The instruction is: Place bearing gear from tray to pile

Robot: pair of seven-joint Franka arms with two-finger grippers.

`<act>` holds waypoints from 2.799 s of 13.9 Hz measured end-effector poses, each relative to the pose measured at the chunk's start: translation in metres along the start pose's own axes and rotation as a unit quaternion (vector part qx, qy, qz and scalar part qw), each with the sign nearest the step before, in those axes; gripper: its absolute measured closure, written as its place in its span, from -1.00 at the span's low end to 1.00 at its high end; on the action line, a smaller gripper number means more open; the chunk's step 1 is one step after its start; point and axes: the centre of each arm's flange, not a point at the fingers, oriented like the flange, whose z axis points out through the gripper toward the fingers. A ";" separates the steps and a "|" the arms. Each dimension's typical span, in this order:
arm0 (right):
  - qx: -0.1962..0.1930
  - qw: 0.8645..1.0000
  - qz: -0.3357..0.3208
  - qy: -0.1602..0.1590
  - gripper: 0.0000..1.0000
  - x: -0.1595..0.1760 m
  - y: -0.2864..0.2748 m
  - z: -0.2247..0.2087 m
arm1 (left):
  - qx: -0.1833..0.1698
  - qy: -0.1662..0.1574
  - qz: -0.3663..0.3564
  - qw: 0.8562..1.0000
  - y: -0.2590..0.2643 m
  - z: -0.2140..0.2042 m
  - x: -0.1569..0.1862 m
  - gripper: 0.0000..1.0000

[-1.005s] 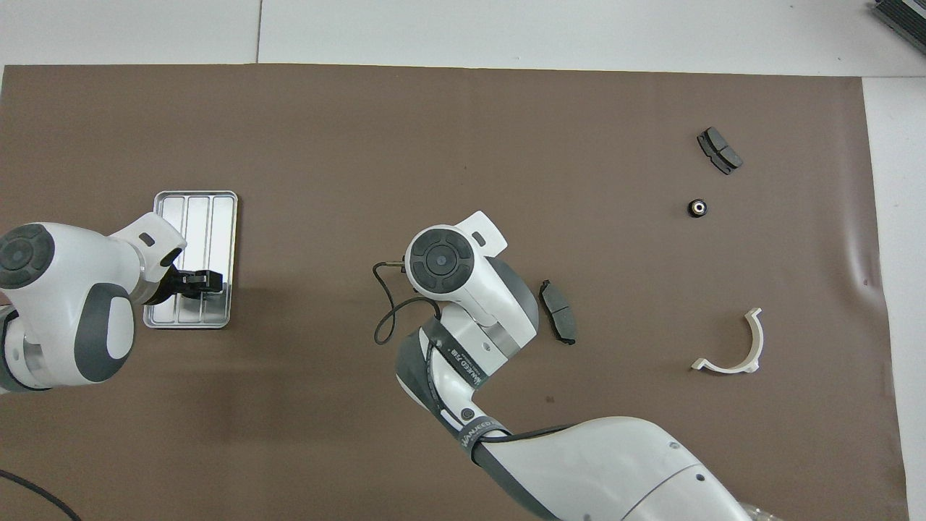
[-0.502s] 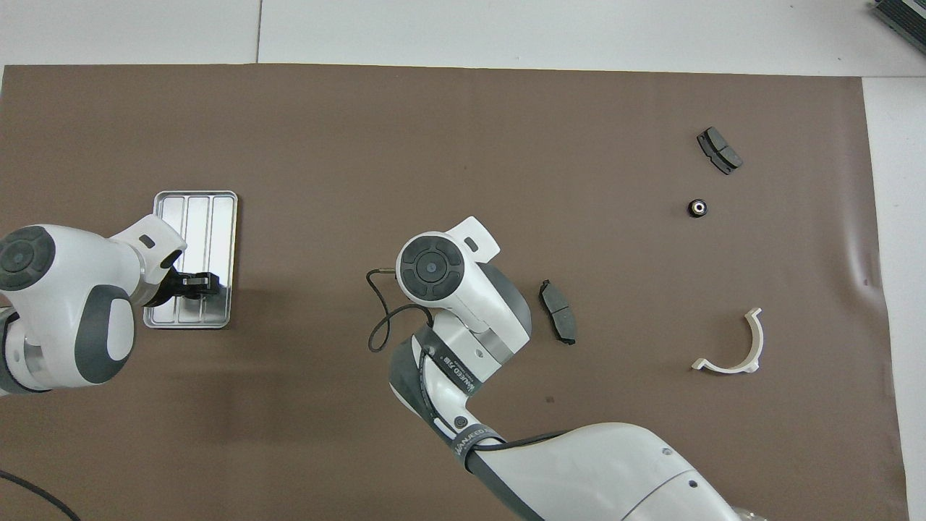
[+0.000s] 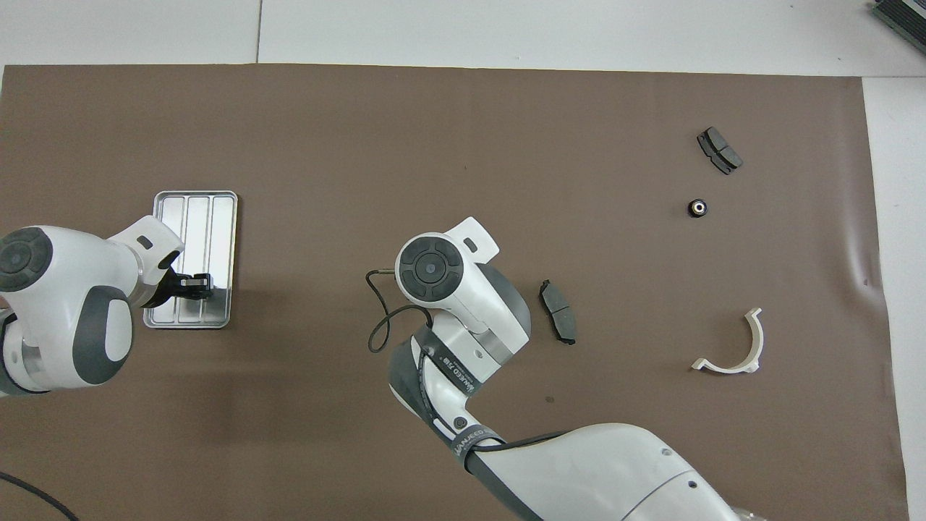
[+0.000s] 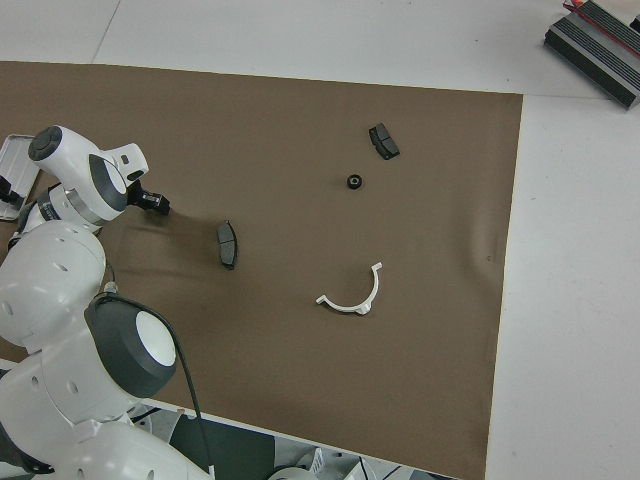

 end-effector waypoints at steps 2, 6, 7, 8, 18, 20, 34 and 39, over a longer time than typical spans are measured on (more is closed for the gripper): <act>-0.001 1.000 -0.001 0.001 -0.18 0.000 0.000 0.000 | 0.000 0.000 0.000 1.000 0.000 0.000 0.000 0.18; 0.000 1.000 -0.002 0.003 0.15 0.000 0.000 -0.002 | 0.000 0.002 0.000 1.000 -0.001 -0.002 0.000 0.30; -0.001 1.000 -0.002 0.003 0.15 0.000 0.000 -0.002 | 0.000 0.003 -0.001 1.000 -0.001 -0.002 0.000 0.30; -0.001 1.000 -0.003 0.004 0.25 0.001 0.000 -0.003 | 0.000 0.005 -0.001 1.000 -0.001 -0.004 0.001 0.30; -0.003 1.000 -0.002 0.003 0.52 0.002 0.001 -0.004 | -0.007 0.016 -0.047 0.999 0.084 -0.085 0.053 0.30; -0.010 1.000 0.007 0.004 0.52 0.012 0.011 -0.009 | -0.009 0.013 -0.068 0.998 0.125 -0.082 0.048 0.30; 0.020 0.999 0.023 0.019 0.52 0.178 0.352 -0.043 | -0.028 0.004 -0.082 0.996 0.407 -0.042 0.000 0.30; 0.020 0.999 0.022 0.044 0.52 0.184 0.349 0.005 | -0.035 0.011 -0.081 0.996 0.429 -0.042 -0.005 -0.06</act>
